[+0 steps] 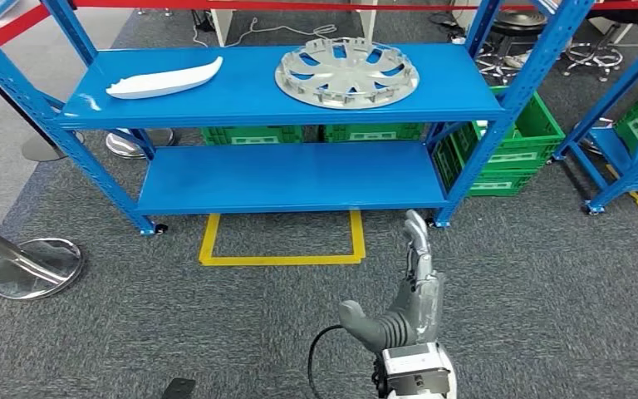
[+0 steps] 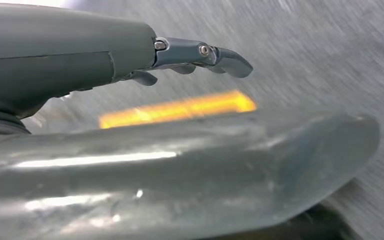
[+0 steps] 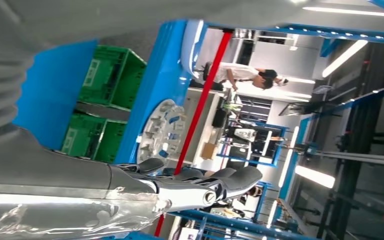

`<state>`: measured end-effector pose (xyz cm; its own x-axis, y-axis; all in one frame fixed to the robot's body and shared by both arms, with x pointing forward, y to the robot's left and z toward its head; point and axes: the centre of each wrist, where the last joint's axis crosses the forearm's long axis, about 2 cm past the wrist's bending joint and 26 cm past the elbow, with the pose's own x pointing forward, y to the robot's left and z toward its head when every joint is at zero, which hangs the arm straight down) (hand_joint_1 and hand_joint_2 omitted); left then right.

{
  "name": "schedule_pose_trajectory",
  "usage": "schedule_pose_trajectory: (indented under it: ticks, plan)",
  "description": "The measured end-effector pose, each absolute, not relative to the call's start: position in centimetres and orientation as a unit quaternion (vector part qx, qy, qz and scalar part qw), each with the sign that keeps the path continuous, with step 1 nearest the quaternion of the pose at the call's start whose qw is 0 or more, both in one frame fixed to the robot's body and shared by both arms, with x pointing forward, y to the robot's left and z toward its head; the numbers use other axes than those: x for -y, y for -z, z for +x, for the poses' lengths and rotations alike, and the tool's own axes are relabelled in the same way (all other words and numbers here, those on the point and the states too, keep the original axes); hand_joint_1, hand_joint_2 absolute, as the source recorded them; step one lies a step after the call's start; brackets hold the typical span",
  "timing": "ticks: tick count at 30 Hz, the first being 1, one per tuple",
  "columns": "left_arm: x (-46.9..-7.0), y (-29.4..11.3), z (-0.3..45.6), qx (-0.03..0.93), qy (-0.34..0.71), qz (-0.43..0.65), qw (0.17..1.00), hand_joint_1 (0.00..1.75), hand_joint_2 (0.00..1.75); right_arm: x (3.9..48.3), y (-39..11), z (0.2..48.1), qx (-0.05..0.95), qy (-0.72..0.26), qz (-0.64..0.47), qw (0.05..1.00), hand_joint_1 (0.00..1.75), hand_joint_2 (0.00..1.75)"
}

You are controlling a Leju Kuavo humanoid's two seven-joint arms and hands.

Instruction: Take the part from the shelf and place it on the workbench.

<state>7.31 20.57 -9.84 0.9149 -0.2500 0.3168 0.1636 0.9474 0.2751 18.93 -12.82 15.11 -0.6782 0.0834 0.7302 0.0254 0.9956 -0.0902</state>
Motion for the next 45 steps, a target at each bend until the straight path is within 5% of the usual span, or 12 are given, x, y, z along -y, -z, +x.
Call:
schedule_pose_trajectory:
  ticks: [9, 21, 45]
  plan:
    - [-20.2, 10.0, 7.1, 0.265, -0.011, -0.006, 0.964, 0.0, 0.0, 13.1, -14.7, 18.6, 0.919, -0.067, -0.041, 0.386, 0.0, 0.0]
    - [-20.0, 9.9, 7.1, 0.419, -0.054, -0.036, 0.906, 0.0, 0.0, 13.6, -14.2, 17.9, 0.918, -0.076, -0.067, 0.383, 0.0, 0.0]
    - [-20.2, 10.2, 5.9, 0.344, -0.069, -0.094, 0.932, 0.0, 0.0, 13.6, -14.1, 18.0, 0.919, -0.101, -0.044, 0.379, 0.0, 0.0]
